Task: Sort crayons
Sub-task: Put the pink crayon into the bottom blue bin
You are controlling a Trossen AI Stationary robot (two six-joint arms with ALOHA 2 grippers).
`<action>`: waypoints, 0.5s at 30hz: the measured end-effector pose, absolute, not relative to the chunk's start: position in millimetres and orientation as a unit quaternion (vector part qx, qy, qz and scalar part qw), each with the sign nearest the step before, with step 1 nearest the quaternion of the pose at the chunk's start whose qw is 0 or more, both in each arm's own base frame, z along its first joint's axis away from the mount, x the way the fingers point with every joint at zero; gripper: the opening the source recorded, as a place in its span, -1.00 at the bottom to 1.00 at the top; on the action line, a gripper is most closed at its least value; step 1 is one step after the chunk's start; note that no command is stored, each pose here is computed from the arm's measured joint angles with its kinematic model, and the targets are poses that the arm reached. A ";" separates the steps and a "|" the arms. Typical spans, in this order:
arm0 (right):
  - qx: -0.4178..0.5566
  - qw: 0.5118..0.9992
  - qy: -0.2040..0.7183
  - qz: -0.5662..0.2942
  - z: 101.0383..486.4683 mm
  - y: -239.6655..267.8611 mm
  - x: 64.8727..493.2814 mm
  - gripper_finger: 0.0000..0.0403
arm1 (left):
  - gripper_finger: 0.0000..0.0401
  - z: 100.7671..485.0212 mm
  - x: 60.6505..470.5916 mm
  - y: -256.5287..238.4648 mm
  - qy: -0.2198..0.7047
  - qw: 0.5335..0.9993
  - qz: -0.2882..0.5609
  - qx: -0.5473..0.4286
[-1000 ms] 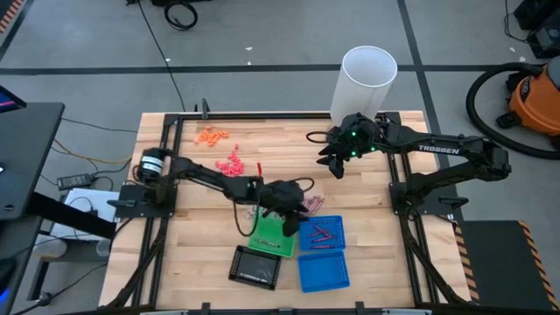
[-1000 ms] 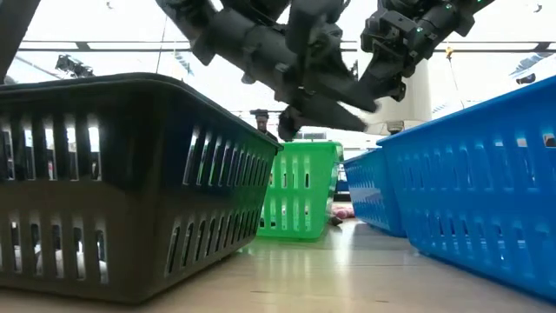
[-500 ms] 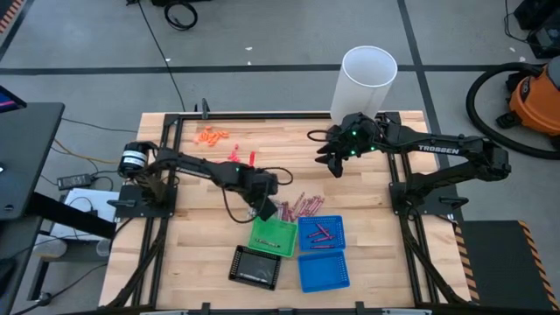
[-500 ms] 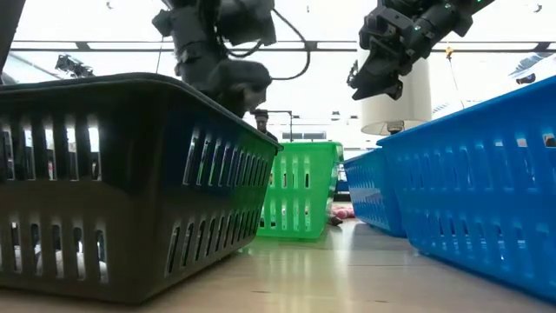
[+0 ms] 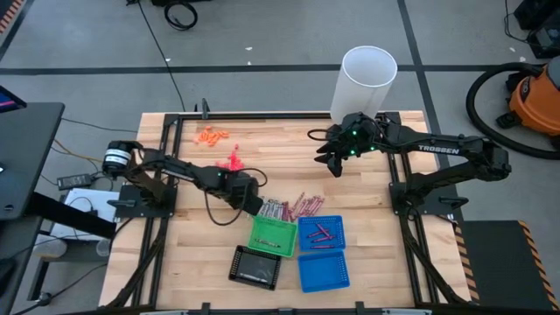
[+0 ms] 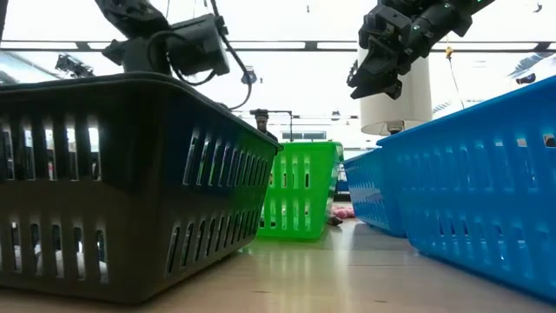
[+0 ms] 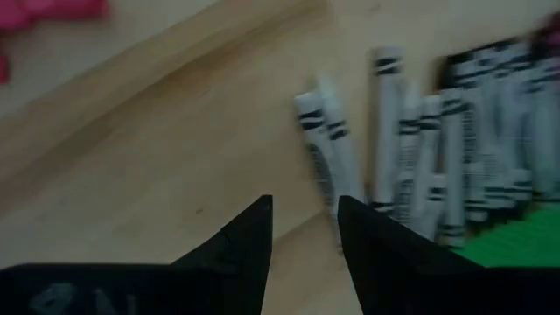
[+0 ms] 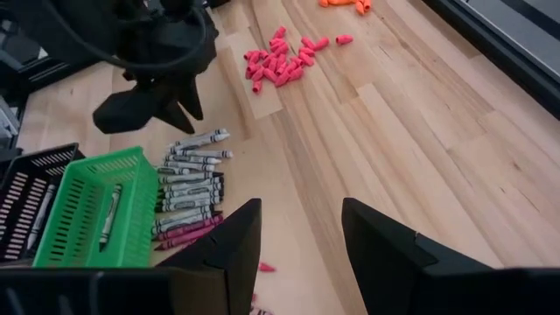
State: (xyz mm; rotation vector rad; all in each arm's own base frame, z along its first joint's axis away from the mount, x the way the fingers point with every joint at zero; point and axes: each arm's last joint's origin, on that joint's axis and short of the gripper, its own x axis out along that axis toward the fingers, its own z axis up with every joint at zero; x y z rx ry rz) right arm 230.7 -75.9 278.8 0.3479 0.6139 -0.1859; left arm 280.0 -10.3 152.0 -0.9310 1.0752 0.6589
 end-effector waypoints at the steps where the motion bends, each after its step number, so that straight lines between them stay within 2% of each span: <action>1: 0.170 0.934 0.300 -0.091 278.9 -75.9 230.7 -0.16 | -0.30 154.9 283.7 -9.6 0.474 0.719 0.288 -0.420; 6: 0.167 0.936 0.295 -0.092 279.7 -76.2 231.3 -0.16 | -0.30 170.6 306.9 -8.0 0.440 0.765 0.272 -0.383; 10: 0.169 0.935 0.296 -0.097 279.5 -76.4 231.1 -0.16 | -0.30 171.3 330.5 -4.9 0.448 0.782 0.261 -0.345; 15: 0.161 0.919 0.349 -0.091 268.8 -74.9 228.2 -0.16 | -0.30 171.0 365.9 0.7 0.453 0.806 0.236 -0.300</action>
